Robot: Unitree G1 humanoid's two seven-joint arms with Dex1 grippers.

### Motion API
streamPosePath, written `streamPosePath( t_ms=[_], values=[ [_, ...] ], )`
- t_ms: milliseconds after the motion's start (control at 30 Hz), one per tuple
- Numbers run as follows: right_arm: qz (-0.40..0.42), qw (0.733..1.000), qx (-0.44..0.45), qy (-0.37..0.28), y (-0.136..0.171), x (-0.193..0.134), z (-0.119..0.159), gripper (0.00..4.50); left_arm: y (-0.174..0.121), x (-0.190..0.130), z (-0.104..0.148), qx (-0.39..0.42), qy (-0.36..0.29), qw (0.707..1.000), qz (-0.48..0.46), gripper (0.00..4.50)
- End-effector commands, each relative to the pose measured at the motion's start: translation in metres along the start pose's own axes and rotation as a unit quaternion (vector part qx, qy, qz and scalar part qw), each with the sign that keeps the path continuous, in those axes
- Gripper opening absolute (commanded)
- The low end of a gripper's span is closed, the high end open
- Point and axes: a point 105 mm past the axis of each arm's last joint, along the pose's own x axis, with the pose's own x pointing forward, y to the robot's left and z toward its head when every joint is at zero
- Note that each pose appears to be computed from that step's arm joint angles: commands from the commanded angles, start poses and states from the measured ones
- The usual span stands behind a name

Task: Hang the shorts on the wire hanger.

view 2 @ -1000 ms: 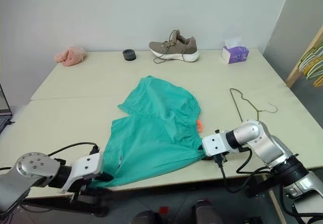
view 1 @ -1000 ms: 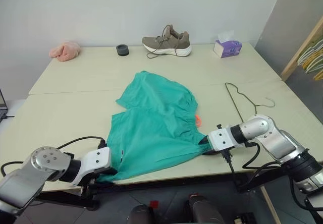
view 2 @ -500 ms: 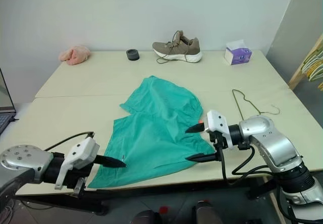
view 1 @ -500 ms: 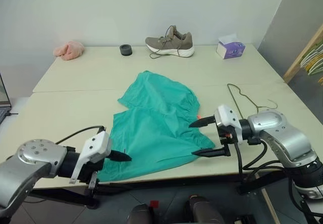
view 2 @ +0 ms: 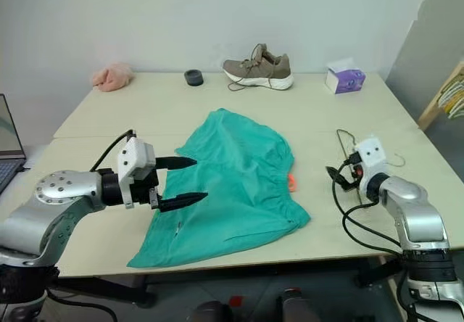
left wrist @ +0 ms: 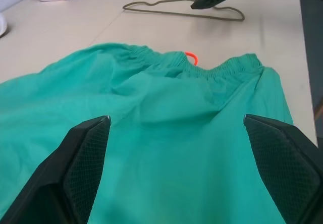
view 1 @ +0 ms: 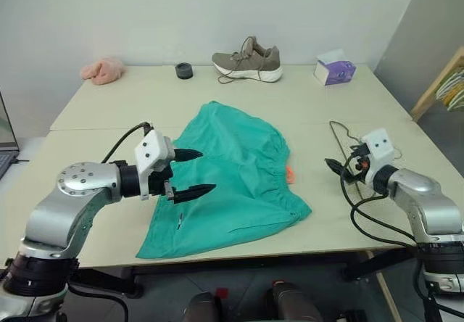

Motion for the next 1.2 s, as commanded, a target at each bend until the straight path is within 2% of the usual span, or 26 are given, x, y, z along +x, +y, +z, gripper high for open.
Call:
streamPosePath(
  t_ms=[33, 167, 367, 400, 467, 533, 700, 833, 1000, 1100, 1200],
  values=[
    [-0.084, 0.996, 0.015, -0.002, -0.032, 0.001, 0.001, 4.5, -0.005, 0.01, 0.021, 0.035, -0.02, 0.998, -0.048, 4.46],
    [-0.116, 0.993, 0.021, 0.02, -0.045, 0.007, -0.008, 4.5, -0.002, 0.014, 0.025, 0.055, -0.014, 0.996, -0.076, 4.46],
    [-0.096, 0.993, 0.002, 0.074, -0.047, 0.027, -0.025, 4.5, 0.005, 0.019, 0.033, 0.074, -0.018, 0.994, -0.084, 4.46],
    [-0.086, 0.993, 0.0, 0.085, -0.046, 0.03, -0.028, 4.33, 0.004, 0.019, 0.033, 0.076, -0.019, 0.993, -0.086, 4.49],
    [-0.07, 0.992, 0.006, 0.106, -0.045, 0.035, -0.033, 3.88, 0.004, 0.021, 0.034, 0.079, -0.02, 0.993, -0.089, 4.5],
    [-0.061, 0.988, 0.021, 0.138, -0.046, 0.037, -0.043, 3.23, 0.004, 0.021, 0.034, 0.083, -0.019, 0.992, -0.089, 4.5],
    [-0.065, 0.97, 0.09, 0.216, -0.051, 0.032, -0.075, 1.4, 0.005, 0.021, 0.033, 0.087, -0.019, 0.992, -0.087, 4.5],
    [-0.084, 0.96, 0.118, 0.239, -0.053, 0.03, -0.088, 0.05, 0.006, 0.022, 0.033, 0.09, -0.018, 0.992, -0.083, 4.5],
    [-0.105, 0.965, 0.102, 0.216, -0.056, 0.034, -0.084, 0.02, 0.007, 0.02, 0.03, 0.091, -0.016, 0.993, -0.077, 4.5],
    [-0.108, 0.98, 0.047, 0.158, -0.062, 0.041, -0.057, 0.02, 0.014, 0.019, 0.029, 0.093, -0.015, 0.994, -0.059, 4.5],
    [-0.113, 0.99, -0.008, 0.085, -0.069, 0.043, -0.018, 0.02, 0.029, 0.019, 0.03, 0.093, -0.017, 0.995, -0.016, 4.5]
  ],
)
